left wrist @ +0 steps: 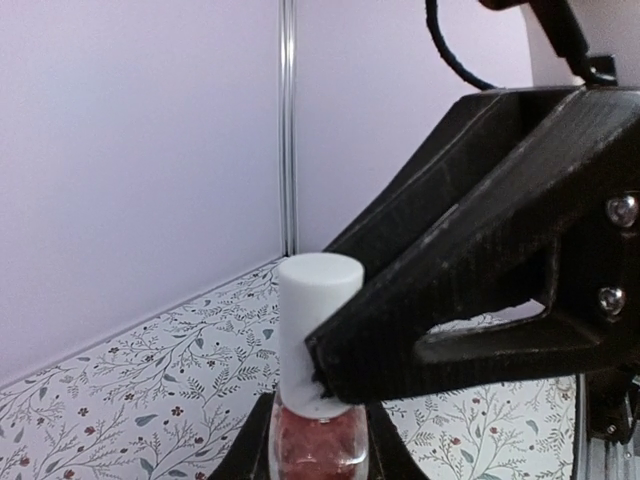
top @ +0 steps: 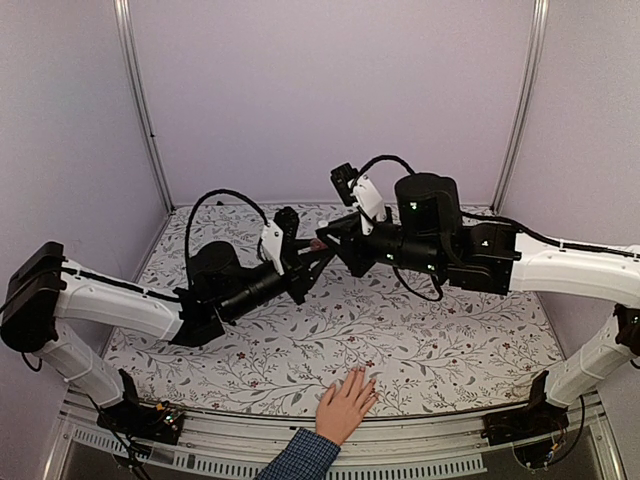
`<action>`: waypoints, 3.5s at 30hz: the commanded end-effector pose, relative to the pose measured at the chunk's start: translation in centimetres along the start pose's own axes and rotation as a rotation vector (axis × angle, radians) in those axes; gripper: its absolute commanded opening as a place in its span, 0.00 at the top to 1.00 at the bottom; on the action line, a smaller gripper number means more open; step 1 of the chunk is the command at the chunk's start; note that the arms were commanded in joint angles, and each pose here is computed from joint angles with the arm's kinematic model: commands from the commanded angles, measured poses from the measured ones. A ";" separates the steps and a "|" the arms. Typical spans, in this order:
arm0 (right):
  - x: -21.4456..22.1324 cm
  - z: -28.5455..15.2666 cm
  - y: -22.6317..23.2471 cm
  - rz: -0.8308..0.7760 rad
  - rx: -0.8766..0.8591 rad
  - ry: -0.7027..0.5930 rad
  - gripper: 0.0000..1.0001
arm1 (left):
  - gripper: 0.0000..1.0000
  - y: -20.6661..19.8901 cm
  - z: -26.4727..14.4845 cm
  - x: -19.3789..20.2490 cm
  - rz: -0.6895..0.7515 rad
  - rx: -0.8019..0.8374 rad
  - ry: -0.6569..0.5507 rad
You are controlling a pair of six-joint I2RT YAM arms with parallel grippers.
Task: Paint the nails
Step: Screw the nail polish bottle.
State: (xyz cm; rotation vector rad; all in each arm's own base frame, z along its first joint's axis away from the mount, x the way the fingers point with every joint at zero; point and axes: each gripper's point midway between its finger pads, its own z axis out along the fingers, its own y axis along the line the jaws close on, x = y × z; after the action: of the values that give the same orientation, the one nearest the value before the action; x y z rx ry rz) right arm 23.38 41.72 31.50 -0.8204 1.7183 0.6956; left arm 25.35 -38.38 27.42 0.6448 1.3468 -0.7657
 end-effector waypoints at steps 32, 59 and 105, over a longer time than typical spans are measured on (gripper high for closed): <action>1.5 -12.6 12.8 -0.375 -0.872 -0.100 0.47 | 1.00 -15.8 -10.2 -3.4 -0.053 1.240 -0.009; 4.1 -9.6 12.9 -0.345 -0.836 0.040 1.00 | 1.00 -12.6 -7.1 -4.8 -0.035 0.959 -0.055; 2.1 -5.8 4.8 -0.093 -0.308 -0.019 0.40 | 1.00 -6.5 -2.4 -4.1 -0.004 0.421 -0.093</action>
State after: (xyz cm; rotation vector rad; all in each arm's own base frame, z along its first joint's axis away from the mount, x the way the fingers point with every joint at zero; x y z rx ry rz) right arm 18.92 40.38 30.85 -0.9602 1.6450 0.8410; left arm 21.57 -40.34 27.66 0.8119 1.2876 -0.9714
